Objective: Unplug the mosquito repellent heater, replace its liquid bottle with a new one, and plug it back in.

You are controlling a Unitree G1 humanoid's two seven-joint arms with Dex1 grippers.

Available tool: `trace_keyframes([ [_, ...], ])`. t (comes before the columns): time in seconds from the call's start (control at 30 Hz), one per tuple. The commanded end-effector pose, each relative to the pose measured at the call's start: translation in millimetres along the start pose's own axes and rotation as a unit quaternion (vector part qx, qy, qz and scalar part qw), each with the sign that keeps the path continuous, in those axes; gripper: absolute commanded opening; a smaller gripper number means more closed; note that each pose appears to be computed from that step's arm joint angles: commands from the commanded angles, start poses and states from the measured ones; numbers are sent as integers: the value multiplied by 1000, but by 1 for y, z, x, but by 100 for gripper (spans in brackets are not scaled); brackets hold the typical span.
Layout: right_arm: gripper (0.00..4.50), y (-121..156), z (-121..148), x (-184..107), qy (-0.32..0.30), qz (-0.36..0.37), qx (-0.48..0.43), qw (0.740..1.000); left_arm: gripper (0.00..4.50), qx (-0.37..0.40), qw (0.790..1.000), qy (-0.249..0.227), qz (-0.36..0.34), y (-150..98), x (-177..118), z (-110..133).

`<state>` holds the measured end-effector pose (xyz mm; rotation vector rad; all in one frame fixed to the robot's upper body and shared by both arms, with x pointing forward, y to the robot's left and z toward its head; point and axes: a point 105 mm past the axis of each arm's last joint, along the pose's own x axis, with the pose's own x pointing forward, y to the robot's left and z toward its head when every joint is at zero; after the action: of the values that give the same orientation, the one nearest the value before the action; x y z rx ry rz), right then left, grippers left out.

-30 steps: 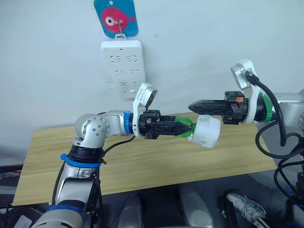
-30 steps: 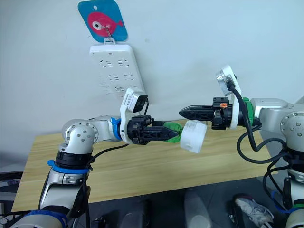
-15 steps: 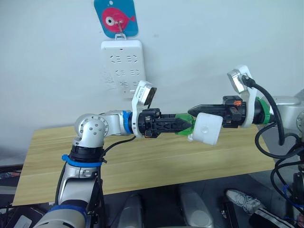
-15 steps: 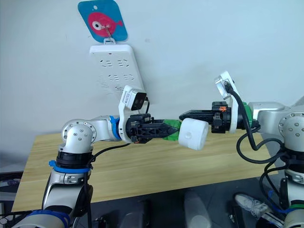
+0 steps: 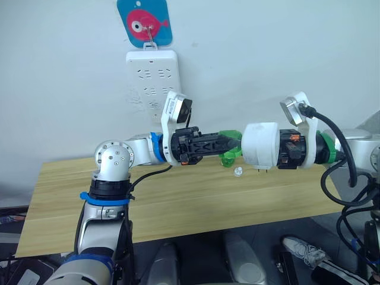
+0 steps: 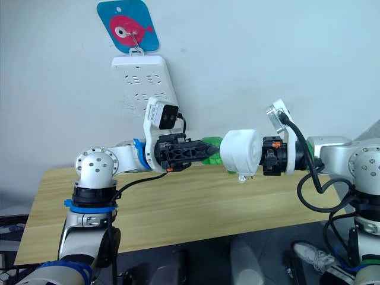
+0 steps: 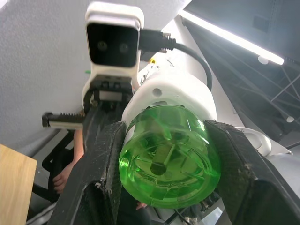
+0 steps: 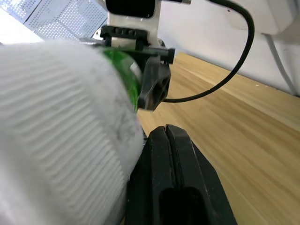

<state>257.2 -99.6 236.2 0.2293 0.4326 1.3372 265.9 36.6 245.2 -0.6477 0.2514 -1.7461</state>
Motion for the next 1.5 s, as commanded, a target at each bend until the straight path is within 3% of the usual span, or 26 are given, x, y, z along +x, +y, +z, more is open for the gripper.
trace_keyframes([
  [0.03,0,22,7,1,-15,37,-29,999,230,19,999,-19,29,7,-1,8],
  [0.47,0,34,11,-2,-38,25,-35,998,230,56,992,-47,99,30,-3,15],
  [1.0,0,33,30,-4,-53,22,-59,997,230,81,993,39,74,22,0,-11],
  [1.5,0,31,32,-3,-52,27,-56,997,230,79,993,48,67,21,-4,-14],
])
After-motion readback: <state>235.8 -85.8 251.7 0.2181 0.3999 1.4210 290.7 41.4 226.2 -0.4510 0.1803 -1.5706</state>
